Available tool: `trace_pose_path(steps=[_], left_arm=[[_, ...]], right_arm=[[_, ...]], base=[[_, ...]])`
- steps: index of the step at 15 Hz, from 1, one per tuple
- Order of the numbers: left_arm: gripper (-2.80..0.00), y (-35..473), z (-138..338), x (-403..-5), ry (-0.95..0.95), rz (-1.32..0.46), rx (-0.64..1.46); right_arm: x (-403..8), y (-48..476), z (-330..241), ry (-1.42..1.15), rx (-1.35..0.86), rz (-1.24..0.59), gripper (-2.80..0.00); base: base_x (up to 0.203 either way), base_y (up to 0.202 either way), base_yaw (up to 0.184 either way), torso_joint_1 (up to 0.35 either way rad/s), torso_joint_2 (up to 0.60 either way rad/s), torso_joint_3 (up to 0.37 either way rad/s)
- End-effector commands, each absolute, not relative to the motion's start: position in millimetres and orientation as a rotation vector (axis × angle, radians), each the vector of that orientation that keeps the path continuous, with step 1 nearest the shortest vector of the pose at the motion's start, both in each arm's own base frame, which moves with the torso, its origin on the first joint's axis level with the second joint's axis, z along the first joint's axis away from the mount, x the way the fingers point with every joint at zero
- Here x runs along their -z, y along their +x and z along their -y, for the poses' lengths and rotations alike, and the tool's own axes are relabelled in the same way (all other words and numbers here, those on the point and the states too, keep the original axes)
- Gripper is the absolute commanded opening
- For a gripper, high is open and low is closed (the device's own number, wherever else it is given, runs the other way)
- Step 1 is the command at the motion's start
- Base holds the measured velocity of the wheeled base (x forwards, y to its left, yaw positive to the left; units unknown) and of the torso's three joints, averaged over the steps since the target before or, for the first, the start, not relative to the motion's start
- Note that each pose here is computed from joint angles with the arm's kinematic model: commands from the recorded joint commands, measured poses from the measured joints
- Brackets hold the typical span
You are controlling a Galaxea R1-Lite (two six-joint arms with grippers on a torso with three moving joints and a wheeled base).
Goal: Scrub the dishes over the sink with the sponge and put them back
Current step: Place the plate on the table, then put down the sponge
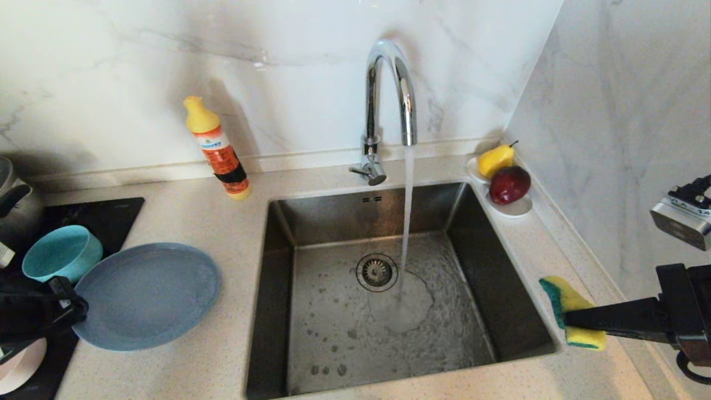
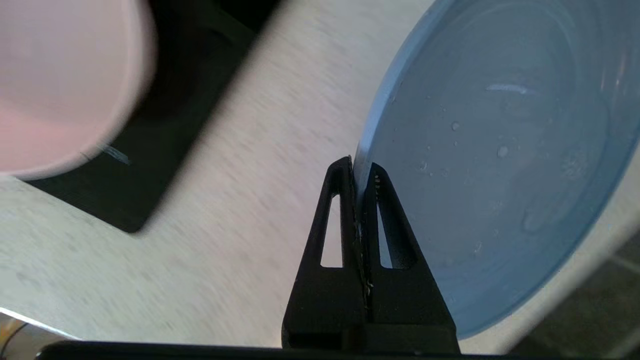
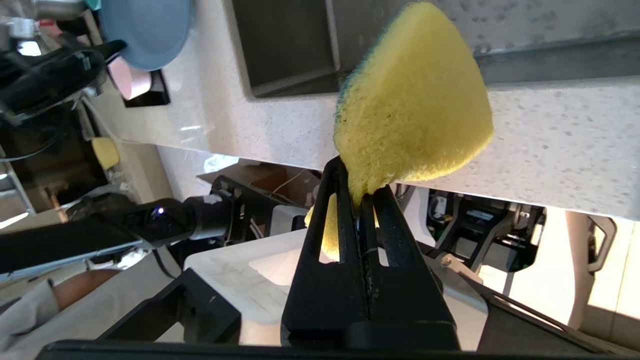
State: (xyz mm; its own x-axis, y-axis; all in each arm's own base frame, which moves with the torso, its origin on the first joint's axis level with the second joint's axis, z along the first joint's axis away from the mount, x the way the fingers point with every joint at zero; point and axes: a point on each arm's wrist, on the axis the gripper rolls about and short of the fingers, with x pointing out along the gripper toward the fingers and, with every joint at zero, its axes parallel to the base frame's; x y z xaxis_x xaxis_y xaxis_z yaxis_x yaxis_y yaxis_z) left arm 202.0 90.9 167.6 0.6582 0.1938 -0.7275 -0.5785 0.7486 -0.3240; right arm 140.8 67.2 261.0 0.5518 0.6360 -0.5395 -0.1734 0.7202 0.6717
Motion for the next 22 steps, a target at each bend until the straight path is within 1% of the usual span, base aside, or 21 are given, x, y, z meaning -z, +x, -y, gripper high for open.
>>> trace_pose_path(steps=[1, 4, 5, 9, 11, 12, 14, 15, 18, 20, 22], left_arm=[[-2.80, 207, -98, -154, -0.599, -0.772, -0.476], [-2.80, 210, -99, -154, -0.600, -0.761, -0.448], [0.00, 209, -98, -155, -0.611, -0.756, -0.417], [0.00, 212, -97, -158, -0.624, -0.743, -0.368], [0.00, 214, -99, -168, -0.614, -0.695, -0.359], [-2.80, 213, -98, -176, -0.600, -0.663, -0.352], [-2.80, 217, -97, -199, -0.549, -0.583, -0.323], [-2.80, 221, -95, -209, -0.495, -0.554, -0.292], [-2.80, 250, -83, -228, -0.270, -0.400, -0.157], [-2.80, 269, -56, -239, -0.135, -0.243, -0.050], [-2.80, 270, -21, -252, -0.049, -0.112, 0.026]], right_arm=[[-260, 142, -68, 0.607, -0.513, -0.875, -2.80], [-260, 141, -67, 0.607, -0.513, -0.872, -2.80], [-260, 141, -67, 0.607, -0.514, -0.870, -2.80], [-258, 139, -67, 0.607, -0.511, -0.874, -2.80], [-257, 139, -66, 0.607, -0.510, -0.877, -2.80], [-257, 139, -66, 0.606, -0.508, -0.879, -2.80], [-258, 139, -66, 0.607, -0.512, -0.873, -2.80], [-260, 138, -66, 0.607, -0.515, -0.866, -2.80], [-262, 137, -66, 0.606, -0.520, -0.854, -2.80], [-262, 137, -65, 0.606, -0.517, -0.856, -2.80], [-259, 139, -66, 0.605, -0.512, -0.869, -2.80]], base=[[0.000, 0.000, 0.000, 0.000, 0.00, 0.000], [0.000, 0.000, 0.000, 0.000, 0.00, 0.000], [0.000, 0.000, 0.000, 0.000, 0.00, 0.000], [0.000, 0.000, 0.000, 0.000, 0.00, 0.000], [0.000, 0.000, 0.000, 0.000, 0.00, 0.000], [0.000, 0.000, 0.000, 0.000, 0.00, 0.000], [0.000, 0.000, 0.000, 0.000, 0.00, 0.000], [0.000, 0.000, 0.000, 0.000, 0.00, 0.000], [0.000, 0.000, 0.000, 0.000, 0.00, 0.000], [0.000, 0.000, 0.000, 0.000, 0.00, 0.000], [0.000, 0.000, 0.000, 0.000, 0.00, 0.000]])
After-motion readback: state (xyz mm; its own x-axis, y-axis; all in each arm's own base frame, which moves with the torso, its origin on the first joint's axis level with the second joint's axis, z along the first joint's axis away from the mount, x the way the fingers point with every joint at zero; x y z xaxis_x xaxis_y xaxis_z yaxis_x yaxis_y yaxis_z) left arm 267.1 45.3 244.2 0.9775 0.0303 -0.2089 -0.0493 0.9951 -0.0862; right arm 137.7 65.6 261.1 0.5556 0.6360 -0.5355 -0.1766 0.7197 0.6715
